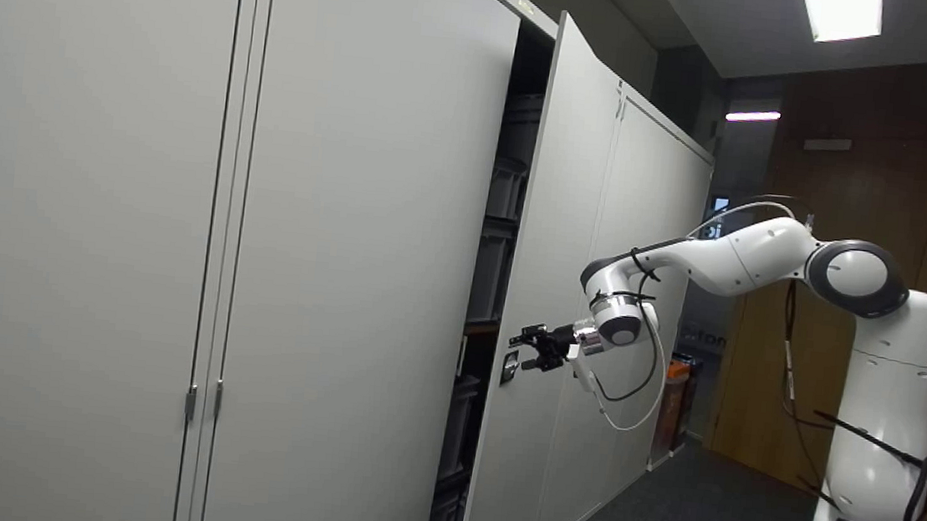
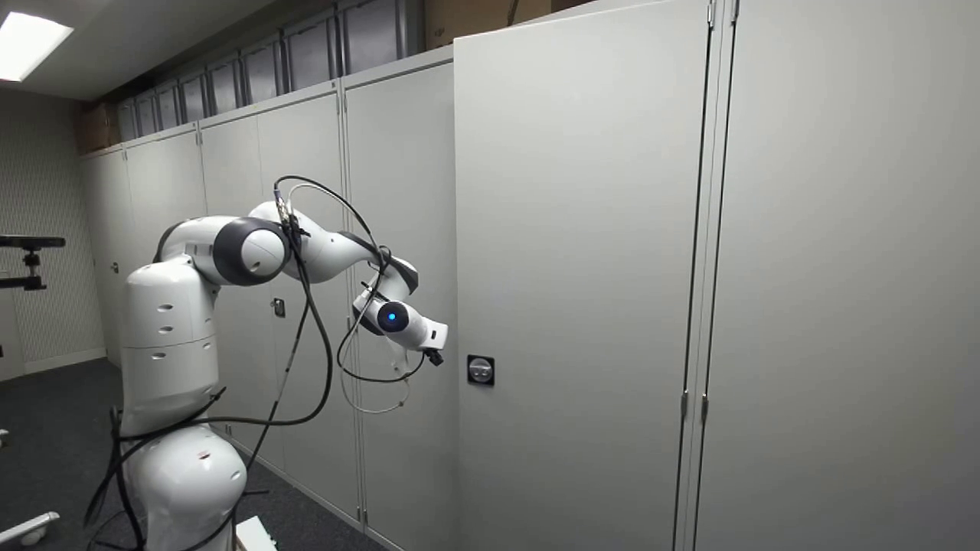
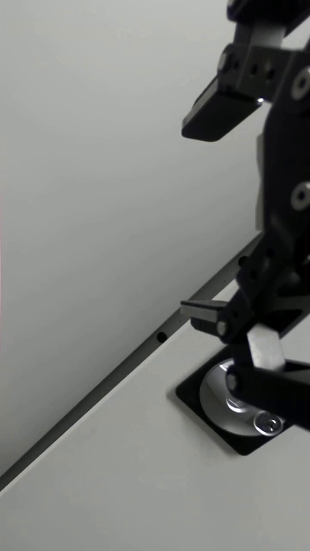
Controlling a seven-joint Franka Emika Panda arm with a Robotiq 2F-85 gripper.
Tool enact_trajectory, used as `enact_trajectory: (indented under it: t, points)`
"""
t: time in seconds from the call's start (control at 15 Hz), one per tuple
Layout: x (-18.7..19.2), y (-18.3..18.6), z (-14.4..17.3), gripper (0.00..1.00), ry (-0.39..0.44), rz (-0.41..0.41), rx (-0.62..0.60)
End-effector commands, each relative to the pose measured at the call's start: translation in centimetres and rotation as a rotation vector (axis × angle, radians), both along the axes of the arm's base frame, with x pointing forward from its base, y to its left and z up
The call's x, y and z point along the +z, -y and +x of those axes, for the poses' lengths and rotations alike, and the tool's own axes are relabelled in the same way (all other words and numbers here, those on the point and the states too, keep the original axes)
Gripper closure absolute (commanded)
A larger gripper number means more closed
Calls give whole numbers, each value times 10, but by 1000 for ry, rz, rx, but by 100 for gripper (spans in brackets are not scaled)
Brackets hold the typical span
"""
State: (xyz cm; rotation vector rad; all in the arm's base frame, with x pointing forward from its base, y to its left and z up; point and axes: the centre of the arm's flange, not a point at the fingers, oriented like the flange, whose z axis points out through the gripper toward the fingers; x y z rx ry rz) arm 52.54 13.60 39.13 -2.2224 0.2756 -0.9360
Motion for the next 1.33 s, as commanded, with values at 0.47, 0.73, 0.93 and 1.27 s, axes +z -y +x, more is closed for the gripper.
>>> enact_trajectory:
  t: [0.47,0.73,0.93,1.27]
  points:
    - [36,-85,-11,0,104,-192,0]
    - [41,-102,-5,0,104,-275,18]
    - [36,-115,-1,0,97,-341,39]
    - [29,-137,3,0,104,-426,79]
